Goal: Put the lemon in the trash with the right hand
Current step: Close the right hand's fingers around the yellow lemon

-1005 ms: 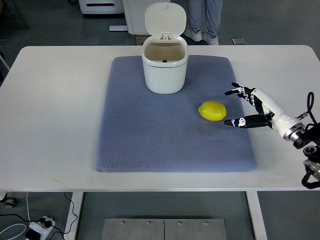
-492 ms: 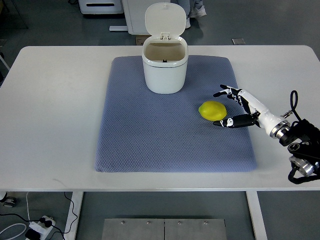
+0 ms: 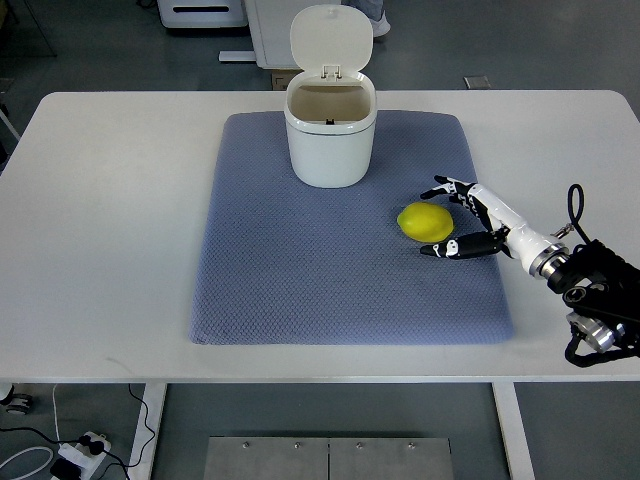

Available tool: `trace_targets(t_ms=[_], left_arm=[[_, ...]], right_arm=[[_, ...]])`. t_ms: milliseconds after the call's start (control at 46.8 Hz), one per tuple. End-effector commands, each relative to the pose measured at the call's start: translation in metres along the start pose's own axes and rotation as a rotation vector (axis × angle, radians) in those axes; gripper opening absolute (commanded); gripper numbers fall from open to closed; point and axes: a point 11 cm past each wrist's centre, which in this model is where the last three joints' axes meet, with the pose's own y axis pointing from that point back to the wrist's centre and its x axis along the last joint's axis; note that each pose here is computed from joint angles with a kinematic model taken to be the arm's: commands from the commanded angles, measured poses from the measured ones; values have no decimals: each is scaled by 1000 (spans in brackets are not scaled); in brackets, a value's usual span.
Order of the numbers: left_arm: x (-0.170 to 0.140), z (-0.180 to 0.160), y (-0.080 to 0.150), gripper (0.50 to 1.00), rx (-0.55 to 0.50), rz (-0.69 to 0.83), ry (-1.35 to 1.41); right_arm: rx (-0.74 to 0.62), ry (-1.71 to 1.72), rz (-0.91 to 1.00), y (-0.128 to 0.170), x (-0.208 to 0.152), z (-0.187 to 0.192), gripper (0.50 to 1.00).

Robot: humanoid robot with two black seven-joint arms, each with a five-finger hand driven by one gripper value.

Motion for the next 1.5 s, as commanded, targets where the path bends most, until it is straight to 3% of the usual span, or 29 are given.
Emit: trace_targets(t_ms=[0, 299, 406, 727, 812, 898, 1475], left_arm=[[0, 0, 0, 1000, 0, 0, 0], [0, 0, 0, 1000, 0, 0, 0], [0, 0, 0, 1000, 0, 0, 0], [0, 0, 0, 1000, 0, 0, 0], [0, 0, 0, 1000, 0, 0, 0], [0, 0, 0, 1000, 0, 0, 0], [0, 0, 0, 1000, 0, 0, 0]], right_arm=[[3, 0, 2, -1, 0, -1, 970], [6, 0, -6, -5, -7, -2, 910], [-2, 12, -9, -5, -7, 1, 864], [-6, 29, -5, -5, -5, 2, 675], [-6, 38, 0, -5, -4, 2, 606], [-6, 40, 1, -4, -4, 2, 500], [20, 55, 38, -11, 17, -15, 500]])
